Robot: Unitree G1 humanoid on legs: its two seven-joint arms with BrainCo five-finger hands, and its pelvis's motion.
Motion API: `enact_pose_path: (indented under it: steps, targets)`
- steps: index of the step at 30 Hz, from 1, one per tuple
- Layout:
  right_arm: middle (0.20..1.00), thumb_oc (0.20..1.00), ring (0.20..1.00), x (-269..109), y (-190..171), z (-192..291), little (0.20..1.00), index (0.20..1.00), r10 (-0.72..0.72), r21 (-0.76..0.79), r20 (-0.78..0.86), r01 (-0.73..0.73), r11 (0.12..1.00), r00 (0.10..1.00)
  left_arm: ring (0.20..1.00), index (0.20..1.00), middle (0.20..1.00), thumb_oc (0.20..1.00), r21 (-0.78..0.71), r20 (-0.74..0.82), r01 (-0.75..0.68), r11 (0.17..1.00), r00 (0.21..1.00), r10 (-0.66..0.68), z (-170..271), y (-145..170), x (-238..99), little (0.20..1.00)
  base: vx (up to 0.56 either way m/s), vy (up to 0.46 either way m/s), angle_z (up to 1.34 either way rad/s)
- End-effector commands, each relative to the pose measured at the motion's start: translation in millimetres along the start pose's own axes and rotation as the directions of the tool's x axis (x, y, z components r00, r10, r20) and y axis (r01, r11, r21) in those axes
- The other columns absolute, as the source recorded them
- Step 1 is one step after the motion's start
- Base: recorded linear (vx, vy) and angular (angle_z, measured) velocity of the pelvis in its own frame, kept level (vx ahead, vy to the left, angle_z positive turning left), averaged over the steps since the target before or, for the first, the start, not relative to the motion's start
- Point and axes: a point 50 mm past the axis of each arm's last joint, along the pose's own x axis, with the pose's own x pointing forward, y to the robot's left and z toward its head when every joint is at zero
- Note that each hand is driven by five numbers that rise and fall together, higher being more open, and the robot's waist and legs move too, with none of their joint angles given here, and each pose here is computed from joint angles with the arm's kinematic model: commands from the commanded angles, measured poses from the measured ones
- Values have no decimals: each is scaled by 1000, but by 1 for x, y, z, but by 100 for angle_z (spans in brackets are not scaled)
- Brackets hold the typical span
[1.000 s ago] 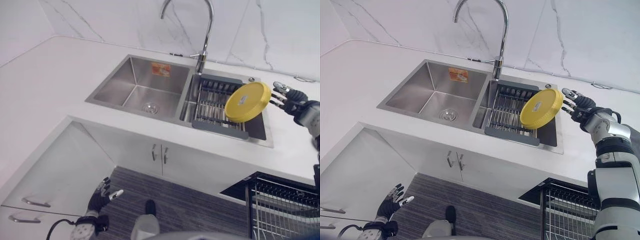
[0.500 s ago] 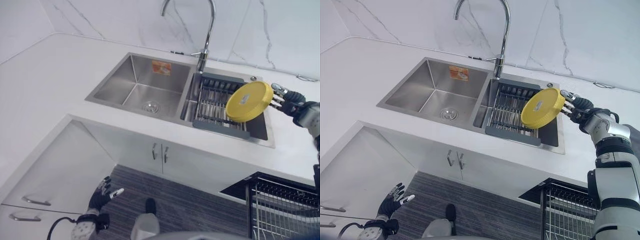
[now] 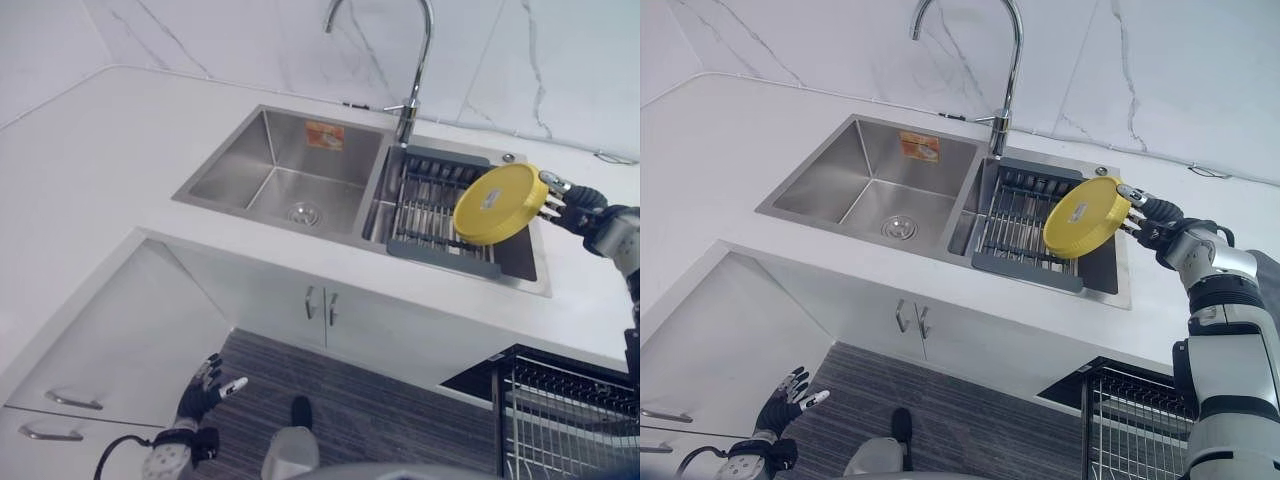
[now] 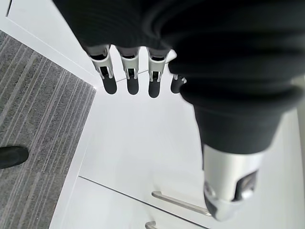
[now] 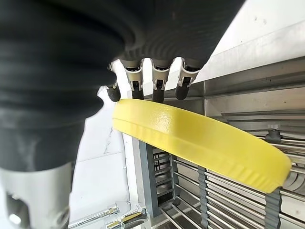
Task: Place the dishes in the dishwasher.
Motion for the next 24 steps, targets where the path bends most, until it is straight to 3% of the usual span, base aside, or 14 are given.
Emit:
enact_pose_path:
  steps: [1, 24]
  targets:
    - [1000, 1000, 1000, -4, 2, 32, 1000, 1000, -12, -52, 69, 15, 999, 998, 1000, 1000, 1000, 1000, -2, 70, 60, 998, 996, -60, 14, -15, 5, 1000, 0, 0, 0]
    - [1000, 1000, 1000, -1, 4, 28, 1000, 1000, -32, -46, 57, 34, 998, 998, 1000, 1000, 1000, 1000, 17, 56, 56, 998, 997, -57, 12, -9, 2, 1000, 21, -11, 5]
